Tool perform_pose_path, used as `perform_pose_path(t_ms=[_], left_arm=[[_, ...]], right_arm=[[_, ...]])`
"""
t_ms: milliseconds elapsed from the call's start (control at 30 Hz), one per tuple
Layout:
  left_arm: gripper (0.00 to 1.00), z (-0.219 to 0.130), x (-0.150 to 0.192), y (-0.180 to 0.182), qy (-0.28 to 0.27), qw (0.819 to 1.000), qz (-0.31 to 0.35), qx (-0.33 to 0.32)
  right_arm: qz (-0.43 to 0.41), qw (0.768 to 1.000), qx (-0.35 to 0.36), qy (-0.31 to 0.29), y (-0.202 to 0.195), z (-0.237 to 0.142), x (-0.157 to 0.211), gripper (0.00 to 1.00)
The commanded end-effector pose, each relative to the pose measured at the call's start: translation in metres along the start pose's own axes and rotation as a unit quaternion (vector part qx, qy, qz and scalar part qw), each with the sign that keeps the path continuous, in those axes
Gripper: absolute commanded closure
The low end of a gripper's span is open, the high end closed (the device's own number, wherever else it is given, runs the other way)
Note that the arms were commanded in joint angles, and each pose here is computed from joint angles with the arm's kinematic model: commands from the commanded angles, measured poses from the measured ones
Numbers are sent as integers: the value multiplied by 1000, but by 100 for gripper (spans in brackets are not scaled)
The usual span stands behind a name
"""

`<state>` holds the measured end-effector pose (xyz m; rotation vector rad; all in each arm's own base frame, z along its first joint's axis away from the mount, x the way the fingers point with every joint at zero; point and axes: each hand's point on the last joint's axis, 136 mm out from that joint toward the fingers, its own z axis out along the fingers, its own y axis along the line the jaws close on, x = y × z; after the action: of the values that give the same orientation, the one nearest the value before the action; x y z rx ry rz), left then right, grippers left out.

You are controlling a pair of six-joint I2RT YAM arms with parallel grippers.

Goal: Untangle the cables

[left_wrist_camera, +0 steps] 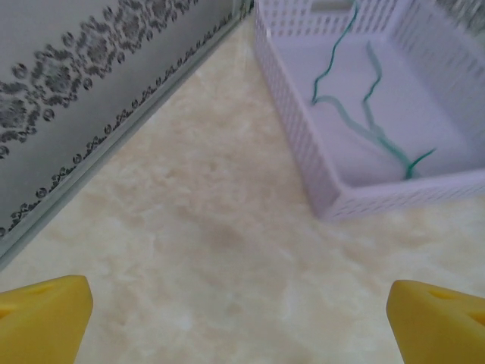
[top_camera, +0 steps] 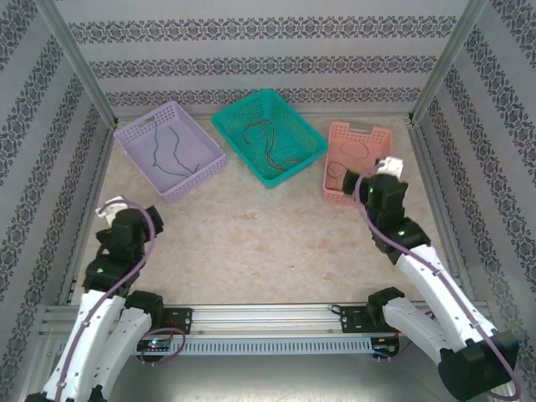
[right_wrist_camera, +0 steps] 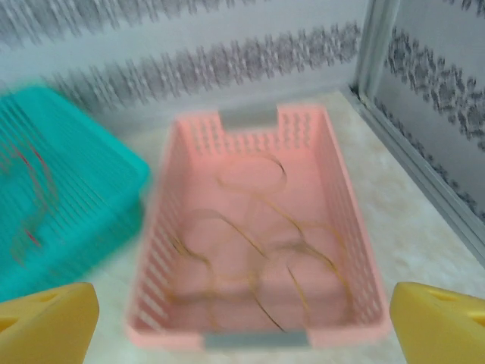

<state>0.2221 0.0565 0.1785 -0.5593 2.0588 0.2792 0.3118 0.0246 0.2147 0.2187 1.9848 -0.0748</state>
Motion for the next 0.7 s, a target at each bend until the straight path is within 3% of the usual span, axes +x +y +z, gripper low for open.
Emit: perform_pose_path(t_ms=[0,200,533,667], left_arm=[[0,26,-13,-28,-89,993,58,50],[0,78,23,-45,-69,994,62,56],[0,140,-3,-75,-67,991,47,106],[0,164,-8,-75,-73,991,25,111]], right_arm=[[-86,996,2,-40,0,12,3,2],[-68,998,17,-10,-24,60,45,2],[-29,998,-17,-48,-29,111,45,2],[-37,998,-41,-37,-21,126,59,2]])
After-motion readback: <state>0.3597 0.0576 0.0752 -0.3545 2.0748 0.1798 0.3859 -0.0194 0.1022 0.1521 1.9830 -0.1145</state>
